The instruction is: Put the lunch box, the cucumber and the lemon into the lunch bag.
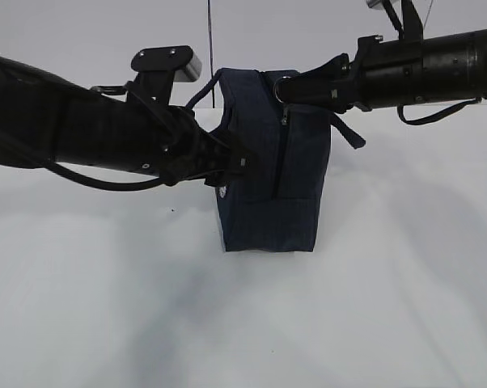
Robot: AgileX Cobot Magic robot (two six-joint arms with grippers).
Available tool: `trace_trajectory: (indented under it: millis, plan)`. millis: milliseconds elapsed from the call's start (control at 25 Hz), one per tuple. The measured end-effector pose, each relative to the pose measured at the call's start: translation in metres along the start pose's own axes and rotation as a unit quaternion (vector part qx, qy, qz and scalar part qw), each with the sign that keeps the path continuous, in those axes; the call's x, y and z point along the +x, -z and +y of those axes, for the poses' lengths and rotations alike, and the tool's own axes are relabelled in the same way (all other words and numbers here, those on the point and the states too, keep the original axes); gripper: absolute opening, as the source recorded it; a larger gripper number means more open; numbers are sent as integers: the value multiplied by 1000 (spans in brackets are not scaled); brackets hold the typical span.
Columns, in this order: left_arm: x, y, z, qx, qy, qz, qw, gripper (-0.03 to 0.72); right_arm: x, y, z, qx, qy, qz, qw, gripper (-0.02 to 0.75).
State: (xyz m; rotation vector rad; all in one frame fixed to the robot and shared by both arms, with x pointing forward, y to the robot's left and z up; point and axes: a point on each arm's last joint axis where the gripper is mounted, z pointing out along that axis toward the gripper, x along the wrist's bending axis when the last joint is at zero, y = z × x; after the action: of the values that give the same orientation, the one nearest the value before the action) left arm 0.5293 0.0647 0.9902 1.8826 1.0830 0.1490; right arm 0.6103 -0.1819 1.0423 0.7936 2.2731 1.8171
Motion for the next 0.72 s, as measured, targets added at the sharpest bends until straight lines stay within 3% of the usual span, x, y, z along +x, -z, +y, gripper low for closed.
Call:
trace_trajectory:
  millis: [160,440,560,680,720]
  plan:
    - [5,-21,2,6,6,4,1000,445,0,0,-1,4,2,1,1000,0]
    - [-13,-37,-9,20,-3,9,1000,411,0,0,-1,7,3,1,1000,0]
    - [-15,-45,-17,31,-4,16,999,263,0,0,-1,7,3,1,1000,0]
    - [-16,-48,-20,36,-3,15,999,59,0,0,-1,7,3,1,1000,0]
    - [-16,-48,-20,36,-2,15,999,29,0,0,-1,7,3,1,1000,0]
